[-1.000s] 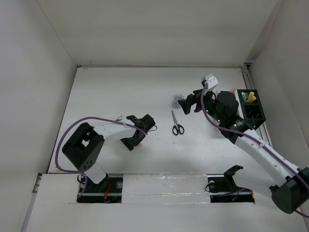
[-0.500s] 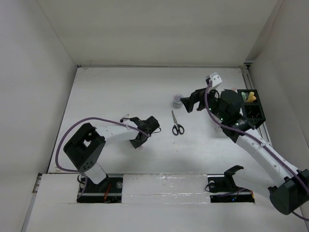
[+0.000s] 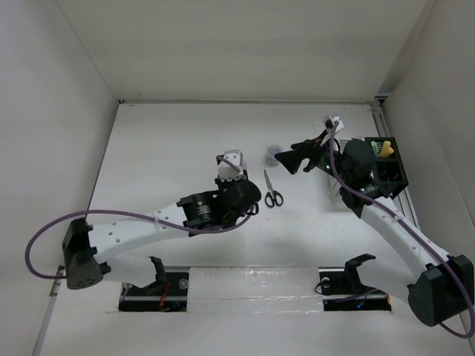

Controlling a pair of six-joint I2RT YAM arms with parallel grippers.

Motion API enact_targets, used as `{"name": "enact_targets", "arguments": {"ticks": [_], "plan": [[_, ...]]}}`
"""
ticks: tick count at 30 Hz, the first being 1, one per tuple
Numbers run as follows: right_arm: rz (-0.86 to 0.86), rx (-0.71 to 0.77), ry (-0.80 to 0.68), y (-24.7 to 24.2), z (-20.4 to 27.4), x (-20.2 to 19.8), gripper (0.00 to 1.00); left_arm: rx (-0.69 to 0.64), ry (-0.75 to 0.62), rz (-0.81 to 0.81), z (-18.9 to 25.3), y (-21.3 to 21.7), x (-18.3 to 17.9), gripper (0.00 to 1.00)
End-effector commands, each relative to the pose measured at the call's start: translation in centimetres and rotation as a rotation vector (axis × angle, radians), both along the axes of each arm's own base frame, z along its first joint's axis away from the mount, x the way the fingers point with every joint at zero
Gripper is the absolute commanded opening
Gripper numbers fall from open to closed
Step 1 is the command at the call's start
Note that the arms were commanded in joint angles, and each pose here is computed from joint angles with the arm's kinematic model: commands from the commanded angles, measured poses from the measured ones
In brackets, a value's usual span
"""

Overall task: Sort the stationery into containers
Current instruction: Pick up the stationery from the center of the board, then place the stationery in the storage box.

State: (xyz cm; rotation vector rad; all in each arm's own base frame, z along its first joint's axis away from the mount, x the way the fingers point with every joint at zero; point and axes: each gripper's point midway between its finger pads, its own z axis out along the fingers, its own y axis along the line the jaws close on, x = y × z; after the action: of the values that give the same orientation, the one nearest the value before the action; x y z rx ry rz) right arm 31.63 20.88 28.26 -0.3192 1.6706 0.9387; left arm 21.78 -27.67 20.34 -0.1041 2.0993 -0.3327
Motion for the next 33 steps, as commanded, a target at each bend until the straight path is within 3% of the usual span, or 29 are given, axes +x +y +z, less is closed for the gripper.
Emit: {"name": "enact_targets", "arguments": {"ticks": [1, 7, 18, 22, 24, 25, 26, 28, 29, 30, 31, 32, 33], "plan": [[0.085, 0.129, -0.152, 1.8, 6.0, -3.0, 0.96, -0.006, -0.168, -0.133, 4.0, -0.9, 1.0, 0.0], [0.126, 0.198, -0.151, 4.7, 7.2, -6.0, 0.96, -0.111, -0.323, -0.343, 9.3, -2.9, -0.2, 0.0], [0.143, 0.204, -0.115, 8.2, 6.0, -6.0, 0.96, -0.135, -0.365, -0.468, 10.5, -4.2, -1.4, 0.0], [0.153, 0.215, -0.115, 8.9, 6.0, -5.7, 0.74, -0.13, -0.367, -0.481, 10.2, -4.3, -1.5, 0.0], [0.163, 0.221, -0.125, 9.1, 6.5, -5.7, 0.46, -0.122, -0.362, -0.482, 9.8, -4.3, -1.5, 0.0], [0.164, 0.229, -0.116, 9.1, 6.5, -5.7, 0.2, -0.114, -0.367, -0.455, 9.8, -3.9, -1.2, 0.0], [0.184, 0.235, -0.123, 9.5, 7.0, -6.2, 0.0, -0.102, -0.365, -0.44, 9.5, -3.9, -0.9, 0.0], [0.184, 0.235, -0.123, 9.5, 7.0, -6.2, 0.0, -0.089, -0.351, -0.399, 9.8, -3.5, -0.5, 0.0], [0.172, 0.236, -0.123, 9.4, 7.0, -6.0, 0.0, -0.083, -0.352, -0.345, 10.1, -2.7, 0.0, 0.08], [0.153, 0.24, -0.124, 9.0, 7.2, -5.9, 0.0, -0.089, -0.35, -0.317, 10.7, -2.6, 0.3, 0.24], [0.096, 0.212, -0.152, 8.0, 7.6, -5.2, 0.0, -0.08, -0.327, -0.275, 10.3, -1.8, 0.5, 0.66], [0.077, 0.189, -0.169, 7.4, 7.5, -4.8, 0.0, -0.084, -0.316, -0.259, 10.4, -1.6, 0.5, 0.98], [0.0, 0.163, -0.206, 5.6, 8.0, -3.2, 0.0, -0.086, -0.304, -0.243, 10.5, -1.3, 0.5, 1.0]]}}
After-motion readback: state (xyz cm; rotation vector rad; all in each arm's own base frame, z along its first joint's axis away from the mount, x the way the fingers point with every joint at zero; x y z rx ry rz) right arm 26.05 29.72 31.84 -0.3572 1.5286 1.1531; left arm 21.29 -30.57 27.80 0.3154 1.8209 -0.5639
